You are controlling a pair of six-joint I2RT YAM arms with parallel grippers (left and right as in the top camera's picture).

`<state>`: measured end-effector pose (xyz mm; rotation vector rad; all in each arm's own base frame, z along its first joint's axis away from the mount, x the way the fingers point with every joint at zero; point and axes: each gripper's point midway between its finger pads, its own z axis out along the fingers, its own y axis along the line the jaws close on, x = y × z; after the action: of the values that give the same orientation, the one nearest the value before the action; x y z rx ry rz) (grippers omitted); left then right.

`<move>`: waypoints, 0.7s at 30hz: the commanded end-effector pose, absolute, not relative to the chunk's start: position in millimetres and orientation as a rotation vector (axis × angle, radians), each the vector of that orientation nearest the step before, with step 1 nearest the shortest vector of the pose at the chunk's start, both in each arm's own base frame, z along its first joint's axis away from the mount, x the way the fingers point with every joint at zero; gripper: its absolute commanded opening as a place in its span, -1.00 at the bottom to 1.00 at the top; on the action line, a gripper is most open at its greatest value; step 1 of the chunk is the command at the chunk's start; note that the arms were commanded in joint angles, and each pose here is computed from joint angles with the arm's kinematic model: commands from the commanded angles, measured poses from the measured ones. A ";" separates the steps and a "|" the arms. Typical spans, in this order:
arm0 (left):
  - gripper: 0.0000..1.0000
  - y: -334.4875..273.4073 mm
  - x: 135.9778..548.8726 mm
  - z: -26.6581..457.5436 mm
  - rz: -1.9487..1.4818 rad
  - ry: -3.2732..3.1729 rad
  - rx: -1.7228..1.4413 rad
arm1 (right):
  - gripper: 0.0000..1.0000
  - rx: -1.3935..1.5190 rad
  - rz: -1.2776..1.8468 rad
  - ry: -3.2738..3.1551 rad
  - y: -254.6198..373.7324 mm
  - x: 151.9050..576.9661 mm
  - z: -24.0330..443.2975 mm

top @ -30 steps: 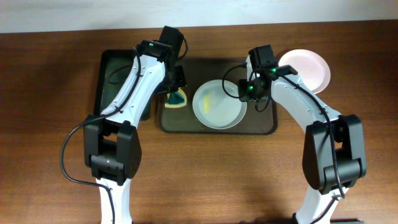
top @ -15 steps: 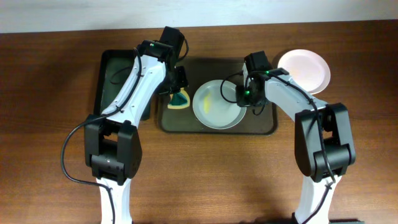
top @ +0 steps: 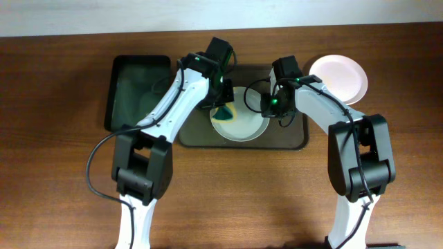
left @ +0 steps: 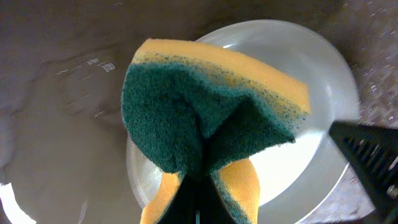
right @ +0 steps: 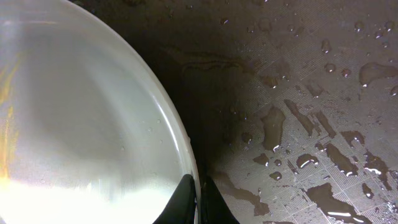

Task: Clean dirty plates on tray and stack at the side
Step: 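Scrub the last white plate with the sponge in the left gripper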

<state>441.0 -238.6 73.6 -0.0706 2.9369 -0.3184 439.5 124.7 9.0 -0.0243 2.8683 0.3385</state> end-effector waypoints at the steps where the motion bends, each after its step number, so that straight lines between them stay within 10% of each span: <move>1: -1.00 -264.5 439.2 52.7 -0.460 2.979 -0.096 | -0.92 0.012 0.332 2.910 124.7 433.7 -5.9; 21: -1.00 -249.7 448.9 19.7 -0.024 2.887 -0.064 | -0.92 0.015 0.304 2.921 121.3 431.6 -7.1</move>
<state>438.2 -289.0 37.8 -0.0074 2.9228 -0.3606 438.6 125.2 8.8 -0.0011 2.8736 0.3464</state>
